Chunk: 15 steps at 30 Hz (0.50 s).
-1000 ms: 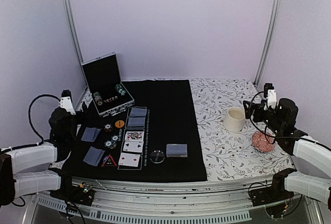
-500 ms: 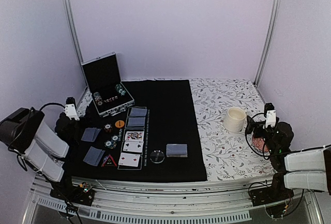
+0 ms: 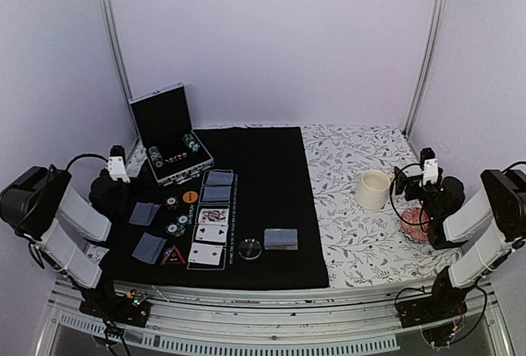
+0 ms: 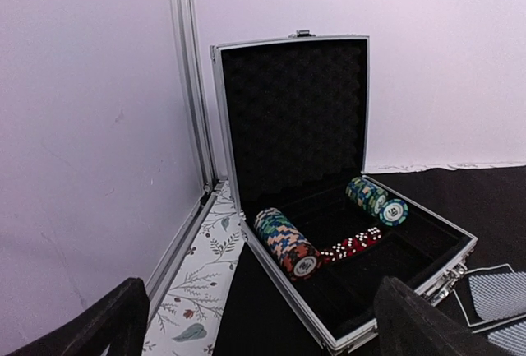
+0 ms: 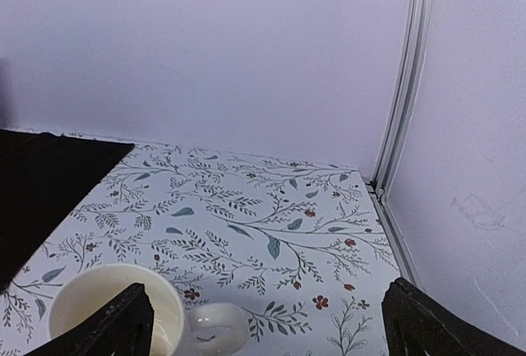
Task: Distribute texas hold em gaming equipment
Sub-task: Reset both arms
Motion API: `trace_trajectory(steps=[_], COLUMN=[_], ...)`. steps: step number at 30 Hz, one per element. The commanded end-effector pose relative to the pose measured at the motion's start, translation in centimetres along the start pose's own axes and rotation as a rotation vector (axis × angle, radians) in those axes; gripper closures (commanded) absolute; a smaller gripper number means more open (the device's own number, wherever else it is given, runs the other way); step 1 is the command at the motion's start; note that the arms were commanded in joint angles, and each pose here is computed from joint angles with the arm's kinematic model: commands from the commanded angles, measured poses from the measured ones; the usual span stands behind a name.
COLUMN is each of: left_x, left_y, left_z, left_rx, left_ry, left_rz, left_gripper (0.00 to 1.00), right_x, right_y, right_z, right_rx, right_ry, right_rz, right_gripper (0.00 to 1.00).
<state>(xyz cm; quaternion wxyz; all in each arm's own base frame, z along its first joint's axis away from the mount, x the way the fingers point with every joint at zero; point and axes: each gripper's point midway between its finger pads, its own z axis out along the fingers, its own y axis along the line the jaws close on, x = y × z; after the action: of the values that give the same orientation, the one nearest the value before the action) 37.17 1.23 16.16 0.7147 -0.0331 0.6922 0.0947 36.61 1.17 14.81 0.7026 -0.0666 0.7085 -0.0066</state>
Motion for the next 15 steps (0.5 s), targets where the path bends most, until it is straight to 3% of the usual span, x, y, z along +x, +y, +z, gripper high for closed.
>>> trace_trajectory(steps=[1, 15], left_x=[0.23, 0.21], left_y=[0.07, 0.08], left_z=[0.29, 0.37], left_rx=[0.007, 0.009], left_ry=[0.013, 0.014], left_rz=[0.01, 0.008], left_gripper=[0.02, 0.02], right_x=[-0.88, -0.84], right_y=[-0.1, -0.26], right_z=[1.35, 1.42], right_rx=[-0.064, -0.058], right_ry=[-0.013, -0.009], right_rz=[0.08, 0.088], right_gripper=[0.01, 0.01])
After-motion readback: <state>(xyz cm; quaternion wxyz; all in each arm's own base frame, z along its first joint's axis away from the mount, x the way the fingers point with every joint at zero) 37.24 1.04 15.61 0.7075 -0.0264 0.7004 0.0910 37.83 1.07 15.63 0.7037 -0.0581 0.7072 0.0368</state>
